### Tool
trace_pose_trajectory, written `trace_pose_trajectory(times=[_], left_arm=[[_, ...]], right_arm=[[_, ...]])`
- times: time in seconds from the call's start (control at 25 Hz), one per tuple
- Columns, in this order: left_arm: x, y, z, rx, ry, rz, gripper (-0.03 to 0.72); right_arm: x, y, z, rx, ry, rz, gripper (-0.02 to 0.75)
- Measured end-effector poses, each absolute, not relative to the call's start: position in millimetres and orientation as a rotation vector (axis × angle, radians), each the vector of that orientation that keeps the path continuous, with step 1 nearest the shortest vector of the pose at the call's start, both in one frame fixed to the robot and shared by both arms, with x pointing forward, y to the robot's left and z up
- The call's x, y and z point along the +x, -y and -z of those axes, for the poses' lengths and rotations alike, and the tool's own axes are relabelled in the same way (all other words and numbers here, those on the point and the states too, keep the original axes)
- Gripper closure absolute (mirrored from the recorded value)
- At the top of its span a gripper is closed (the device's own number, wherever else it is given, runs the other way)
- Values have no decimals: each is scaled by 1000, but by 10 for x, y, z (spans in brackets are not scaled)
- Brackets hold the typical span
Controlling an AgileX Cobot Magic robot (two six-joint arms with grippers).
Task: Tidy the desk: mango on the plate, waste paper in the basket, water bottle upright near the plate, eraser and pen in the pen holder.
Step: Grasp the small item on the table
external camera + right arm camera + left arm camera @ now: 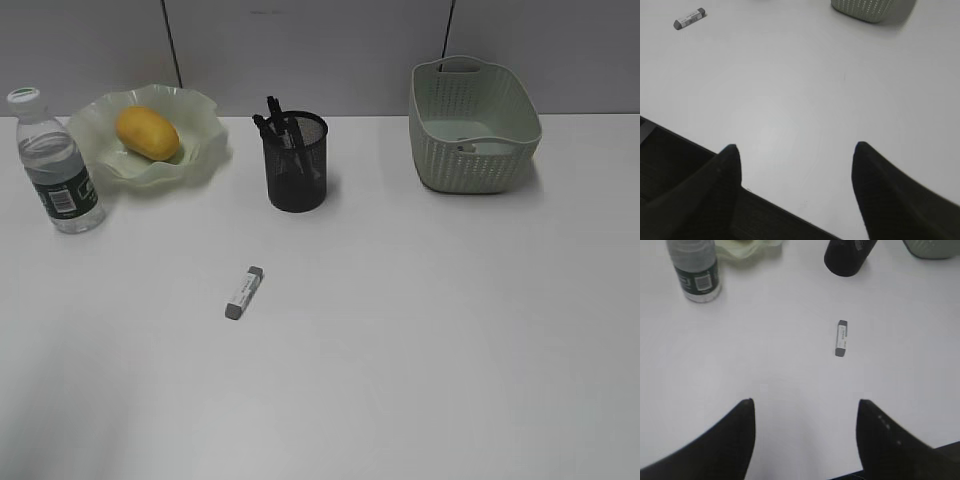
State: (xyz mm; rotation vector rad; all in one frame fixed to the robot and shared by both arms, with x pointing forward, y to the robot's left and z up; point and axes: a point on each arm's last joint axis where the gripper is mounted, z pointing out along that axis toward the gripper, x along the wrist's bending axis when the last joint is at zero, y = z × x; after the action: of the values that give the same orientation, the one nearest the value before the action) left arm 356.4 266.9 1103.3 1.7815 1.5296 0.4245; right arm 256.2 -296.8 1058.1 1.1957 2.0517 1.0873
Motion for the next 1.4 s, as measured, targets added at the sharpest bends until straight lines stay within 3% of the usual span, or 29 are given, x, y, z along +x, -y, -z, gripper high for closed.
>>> trace_pose_trajectory(times=[0.24,0.48,0.88,1.16,1.4], left_arm=[[4225,-2425,-11088,1841,-1562,-213,202],[4660,-1849,-10974,2000,-1485,-129,202],[5208,-1029,-10277,2303,-1610,-8,202],[5504,-731,-9845,2473,-1748,-39,202],[5710,-591,-9543,2513,-1796,-40,218]], right_arm=[[2563,2969,-10581,1206,-2047,-1090,192],[2564,2971,-10581,1205,-2046,-1087,193],[2567,2976,-10582,1208,-2041,-1084,195],[2568,2977,-10582,1210,-2039,-1083,195],[2568,2978,-10582,1211,-2038,-1083,195]])
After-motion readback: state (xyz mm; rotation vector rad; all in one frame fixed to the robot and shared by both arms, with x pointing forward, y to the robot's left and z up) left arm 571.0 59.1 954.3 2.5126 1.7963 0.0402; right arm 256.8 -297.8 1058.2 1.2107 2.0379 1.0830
